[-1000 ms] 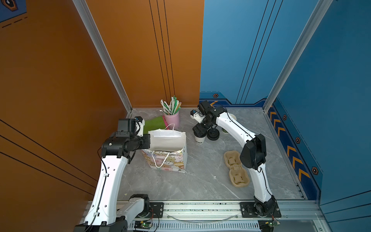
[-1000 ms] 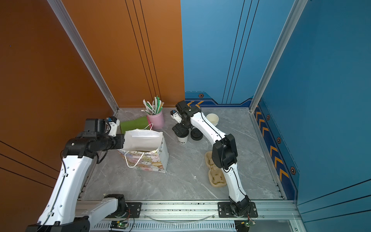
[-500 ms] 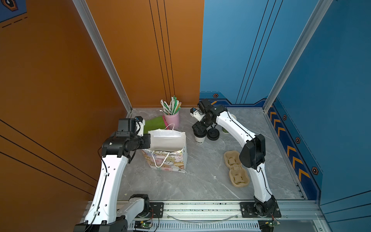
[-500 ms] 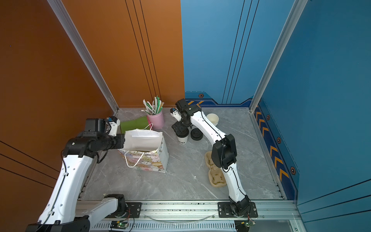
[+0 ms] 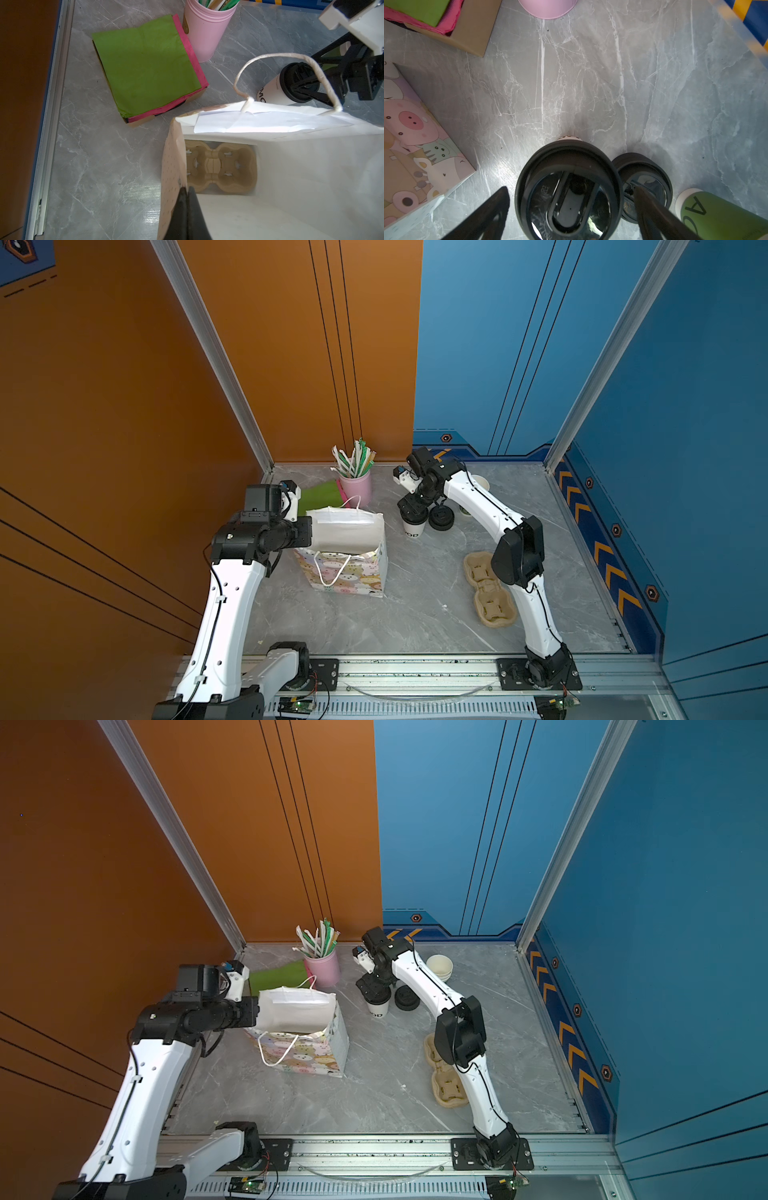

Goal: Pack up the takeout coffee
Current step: 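Lower the right gripper over the black lid and grip the lidded cup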

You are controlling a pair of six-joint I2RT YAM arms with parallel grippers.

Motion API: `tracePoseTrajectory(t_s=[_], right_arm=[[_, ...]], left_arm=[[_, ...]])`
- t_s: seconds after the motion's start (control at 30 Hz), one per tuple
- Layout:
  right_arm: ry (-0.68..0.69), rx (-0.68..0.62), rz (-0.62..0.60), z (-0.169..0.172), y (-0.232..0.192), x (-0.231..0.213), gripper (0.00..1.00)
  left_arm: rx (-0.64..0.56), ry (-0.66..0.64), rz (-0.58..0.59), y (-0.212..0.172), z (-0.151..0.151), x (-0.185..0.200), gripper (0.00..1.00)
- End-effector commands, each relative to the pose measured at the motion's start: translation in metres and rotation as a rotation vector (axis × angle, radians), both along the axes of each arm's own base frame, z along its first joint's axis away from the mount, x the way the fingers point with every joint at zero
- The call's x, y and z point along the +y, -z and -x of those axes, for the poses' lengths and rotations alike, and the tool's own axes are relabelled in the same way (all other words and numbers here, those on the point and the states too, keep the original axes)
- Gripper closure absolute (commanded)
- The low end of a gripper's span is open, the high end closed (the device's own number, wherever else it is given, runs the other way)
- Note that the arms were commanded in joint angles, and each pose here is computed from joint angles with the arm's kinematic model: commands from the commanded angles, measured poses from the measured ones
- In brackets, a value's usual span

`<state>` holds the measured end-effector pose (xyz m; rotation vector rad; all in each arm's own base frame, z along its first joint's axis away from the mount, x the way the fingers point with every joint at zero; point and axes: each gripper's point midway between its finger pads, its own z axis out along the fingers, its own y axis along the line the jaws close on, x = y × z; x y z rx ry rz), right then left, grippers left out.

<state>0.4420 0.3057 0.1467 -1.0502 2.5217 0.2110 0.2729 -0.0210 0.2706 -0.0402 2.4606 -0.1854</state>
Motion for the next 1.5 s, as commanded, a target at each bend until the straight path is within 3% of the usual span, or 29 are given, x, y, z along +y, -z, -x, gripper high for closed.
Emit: tracePoseTrajectory(t_s=[0.0, 1.47], right_arm=[[0.02, 0.023, 0.014, 0.001, 0.003, -0.003, 0.08], [0.007, 0.068, 0.056, 0.009, 0.021, -0.002, 0.3]], left_arm=[[0.022, 0.012, 0.009, 0.008, 0.001, -0.001, 1.0], [0.031, 0.015, 0.015, 0.012, -0.001, -0.002, 1.0]])
